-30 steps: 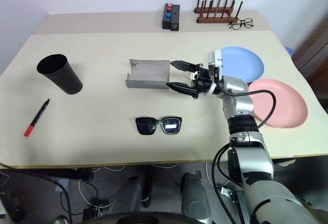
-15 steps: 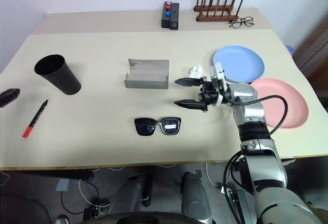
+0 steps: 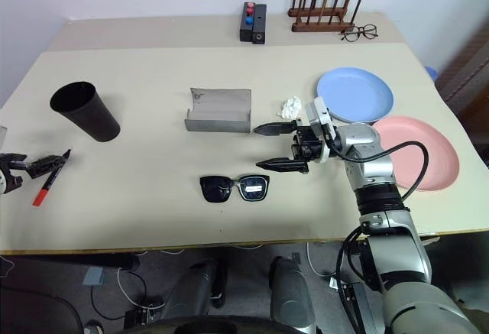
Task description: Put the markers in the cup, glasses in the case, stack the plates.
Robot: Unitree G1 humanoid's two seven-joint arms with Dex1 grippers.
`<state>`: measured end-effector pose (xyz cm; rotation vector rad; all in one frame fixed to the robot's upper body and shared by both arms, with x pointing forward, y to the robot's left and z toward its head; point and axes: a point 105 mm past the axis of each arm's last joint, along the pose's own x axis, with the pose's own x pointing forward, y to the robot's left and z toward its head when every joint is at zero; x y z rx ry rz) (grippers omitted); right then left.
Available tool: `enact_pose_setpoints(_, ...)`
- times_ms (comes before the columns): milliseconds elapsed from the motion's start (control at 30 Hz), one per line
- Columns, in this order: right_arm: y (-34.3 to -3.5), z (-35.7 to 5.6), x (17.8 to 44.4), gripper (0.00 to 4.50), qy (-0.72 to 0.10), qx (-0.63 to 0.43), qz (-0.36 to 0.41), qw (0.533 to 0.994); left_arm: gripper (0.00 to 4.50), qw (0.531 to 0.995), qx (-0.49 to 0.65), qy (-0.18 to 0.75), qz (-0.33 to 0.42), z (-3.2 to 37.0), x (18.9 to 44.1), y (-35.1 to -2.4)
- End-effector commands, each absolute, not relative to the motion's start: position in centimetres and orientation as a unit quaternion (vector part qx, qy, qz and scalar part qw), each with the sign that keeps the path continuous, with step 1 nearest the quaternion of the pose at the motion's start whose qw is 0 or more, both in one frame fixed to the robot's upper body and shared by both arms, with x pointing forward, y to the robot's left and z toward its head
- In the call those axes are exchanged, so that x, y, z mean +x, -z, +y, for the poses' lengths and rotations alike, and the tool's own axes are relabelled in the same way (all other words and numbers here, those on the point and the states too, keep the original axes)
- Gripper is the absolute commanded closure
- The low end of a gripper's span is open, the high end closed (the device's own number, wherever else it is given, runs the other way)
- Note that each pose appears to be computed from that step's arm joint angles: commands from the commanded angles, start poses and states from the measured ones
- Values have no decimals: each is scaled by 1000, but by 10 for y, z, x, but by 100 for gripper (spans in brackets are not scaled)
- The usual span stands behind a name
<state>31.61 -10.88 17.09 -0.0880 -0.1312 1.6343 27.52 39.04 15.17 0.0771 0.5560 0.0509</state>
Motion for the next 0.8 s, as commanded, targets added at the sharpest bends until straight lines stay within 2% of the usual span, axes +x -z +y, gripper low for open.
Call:
enact_pose_setpoints(33,-184,-105,315,45,-731,-47,-84,675,6,954,58,-44,291,397,275,-157)
enact_pose_setpoints(300,-185,-105,316,45,-727,-43,-92,679,6,935,61,-21,350,387,284,-132)
enact_pose_setpoints(400,-185,-105,315,45,-726,-43,-93,680,79,928,49,-23,368,385,287,-126)
enact_pose_setpoints(633,-183,-111,314,45,-717,-42,-89,690,432,922,37,-33,384,386,283,-124)
enact_pose_setpoints(800,-181,-112,315,45,-715,-42,-87,692,442,925,38,-34,376,386,281,-126)
